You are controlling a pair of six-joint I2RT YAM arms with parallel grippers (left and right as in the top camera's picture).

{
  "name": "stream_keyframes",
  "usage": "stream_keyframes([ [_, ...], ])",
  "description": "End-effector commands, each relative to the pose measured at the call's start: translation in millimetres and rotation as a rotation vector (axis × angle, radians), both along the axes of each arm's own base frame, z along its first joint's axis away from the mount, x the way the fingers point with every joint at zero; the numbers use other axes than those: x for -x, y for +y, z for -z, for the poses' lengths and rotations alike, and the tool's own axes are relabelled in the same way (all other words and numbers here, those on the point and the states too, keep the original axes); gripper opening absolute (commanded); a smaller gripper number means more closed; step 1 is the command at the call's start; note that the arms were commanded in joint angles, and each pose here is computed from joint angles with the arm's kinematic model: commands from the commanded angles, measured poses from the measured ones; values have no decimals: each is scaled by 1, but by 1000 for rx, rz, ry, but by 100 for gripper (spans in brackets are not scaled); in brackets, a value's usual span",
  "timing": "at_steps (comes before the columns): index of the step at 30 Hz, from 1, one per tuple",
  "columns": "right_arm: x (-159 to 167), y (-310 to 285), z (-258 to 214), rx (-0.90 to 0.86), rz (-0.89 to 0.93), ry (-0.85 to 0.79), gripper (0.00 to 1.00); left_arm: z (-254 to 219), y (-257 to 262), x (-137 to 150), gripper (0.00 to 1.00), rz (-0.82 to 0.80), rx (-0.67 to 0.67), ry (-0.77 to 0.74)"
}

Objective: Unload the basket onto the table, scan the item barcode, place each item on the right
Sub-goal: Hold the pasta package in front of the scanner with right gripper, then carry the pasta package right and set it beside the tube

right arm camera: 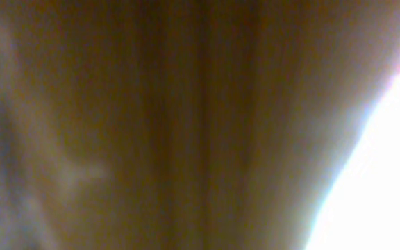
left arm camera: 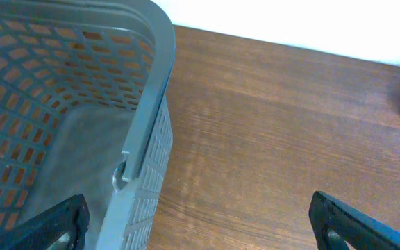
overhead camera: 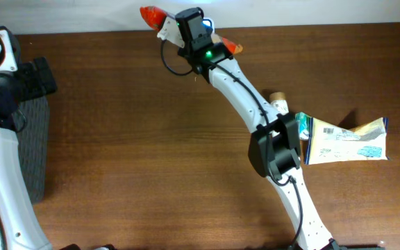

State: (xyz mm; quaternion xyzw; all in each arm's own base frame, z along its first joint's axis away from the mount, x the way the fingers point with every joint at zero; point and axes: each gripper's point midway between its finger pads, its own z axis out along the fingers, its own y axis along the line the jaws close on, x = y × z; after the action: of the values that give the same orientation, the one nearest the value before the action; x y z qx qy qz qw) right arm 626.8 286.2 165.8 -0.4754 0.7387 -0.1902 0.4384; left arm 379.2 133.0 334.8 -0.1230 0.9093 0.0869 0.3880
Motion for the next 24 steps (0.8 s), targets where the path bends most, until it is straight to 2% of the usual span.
stream_keyframes([
  [1,37,-18,-175,-280,71,-180,4,-7,1,1,99,7,-19,-12],
  [5,79,-42,-181,-386,197,-18,4,-7,1,1,99,7,-19,-12],
  [9,129,-75,-150,-481,439,230,4,-7,1,1,99,7,-19,-12],
  [11,158,-95,-122,-457,571,376,4,-7,1,1,99,7,-19,-12],
  [16,215,-126,-60,-313,695,731,4,-7,1,1,99,7,-19,-12],
  [19,223,-135,-27,-288,741,841,4,-7,1,1,99,7,-19,-12],
  [21,225,-147,1,-298,847,879,4,-7,1,1,99,7,-19,-12],
  [24,226,-159,35,-280,903,914,4,-7,1,1,99,7,-19,-12],
])
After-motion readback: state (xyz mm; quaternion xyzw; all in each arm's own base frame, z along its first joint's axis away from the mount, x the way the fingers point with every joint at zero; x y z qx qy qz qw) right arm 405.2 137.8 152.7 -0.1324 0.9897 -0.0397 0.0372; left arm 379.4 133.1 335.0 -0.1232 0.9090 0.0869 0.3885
